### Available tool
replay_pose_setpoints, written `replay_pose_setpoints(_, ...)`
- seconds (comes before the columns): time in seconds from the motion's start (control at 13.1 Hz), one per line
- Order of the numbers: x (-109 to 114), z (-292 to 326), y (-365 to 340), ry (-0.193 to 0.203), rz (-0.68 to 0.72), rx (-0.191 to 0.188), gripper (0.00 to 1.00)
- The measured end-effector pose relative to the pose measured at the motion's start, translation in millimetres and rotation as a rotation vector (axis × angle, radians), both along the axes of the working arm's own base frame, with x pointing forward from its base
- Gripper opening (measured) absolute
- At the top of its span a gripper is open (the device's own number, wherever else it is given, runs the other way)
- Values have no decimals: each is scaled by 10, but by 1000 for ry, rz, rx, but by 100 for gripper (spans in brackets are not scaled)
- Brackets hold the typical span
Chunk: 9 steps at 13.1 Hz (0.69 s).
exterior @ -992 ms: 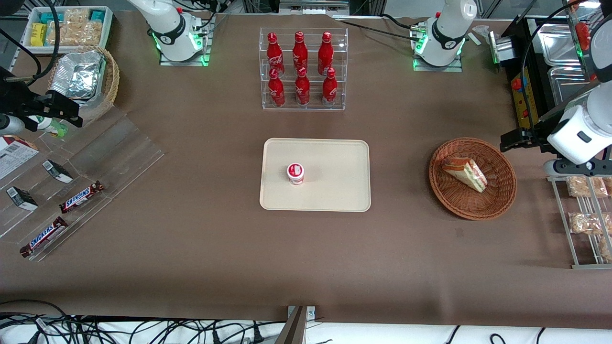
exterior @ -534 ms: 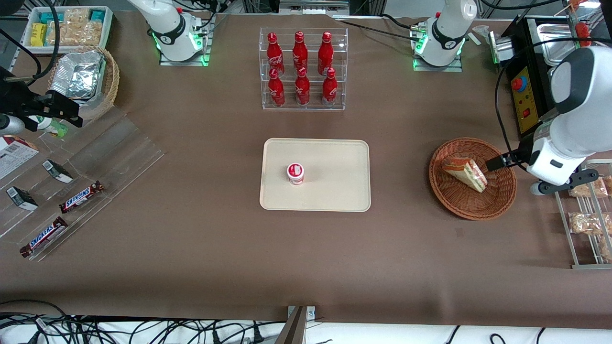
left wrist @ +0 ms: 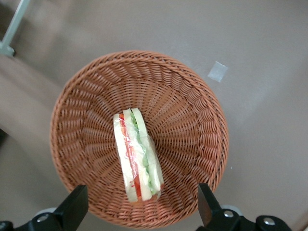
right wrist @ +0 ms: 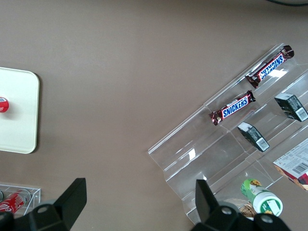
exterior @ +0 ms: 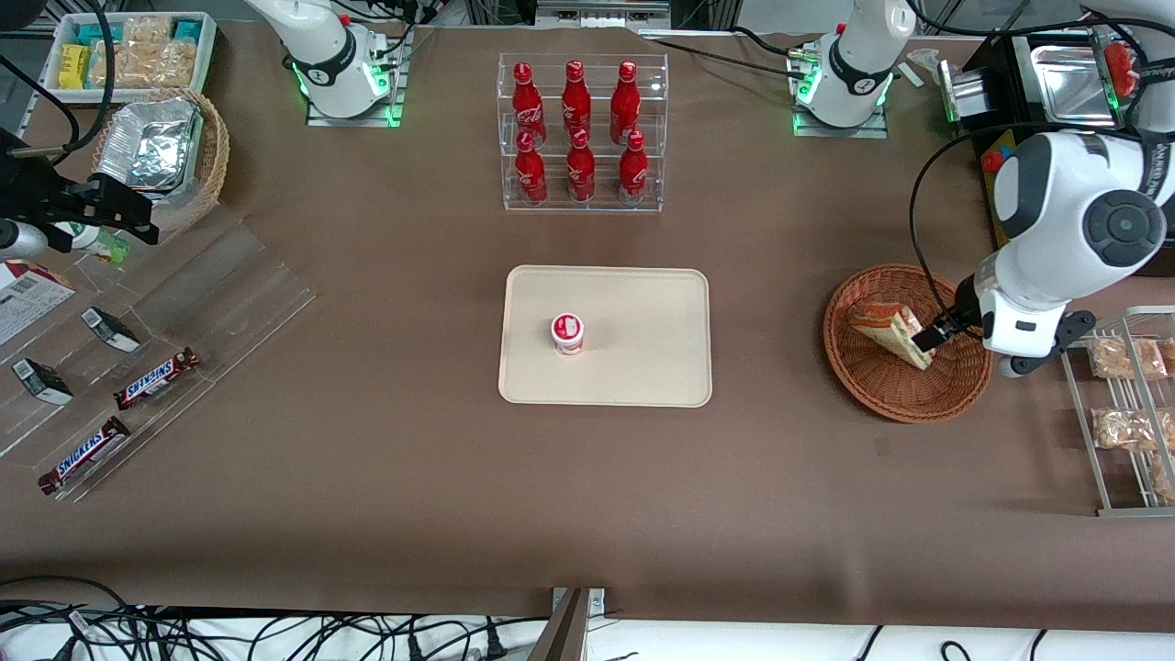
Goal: Place sandwich from basket to tray
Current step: 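Lower the left gripper and close it on the sandwich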
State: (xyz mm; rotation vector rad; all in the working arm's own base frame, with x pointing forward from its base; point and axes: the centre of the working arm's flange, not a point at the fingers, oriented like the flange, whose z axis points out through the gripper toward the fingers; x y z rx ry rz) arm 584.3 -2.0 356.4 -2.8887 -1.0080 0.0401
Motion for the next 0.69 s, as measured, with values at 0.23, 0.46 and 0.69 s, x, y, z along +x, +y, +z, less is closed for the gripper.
replay_pose_setpoints(0.23,-142,-285,6,-27,79,-3,100)
replay_pose_setpoints(0.46,-278,-529,84,-51,131,-9,100)
replay_pose_setpoints(0.69,-378,-704,75,-69,189,-14,100)
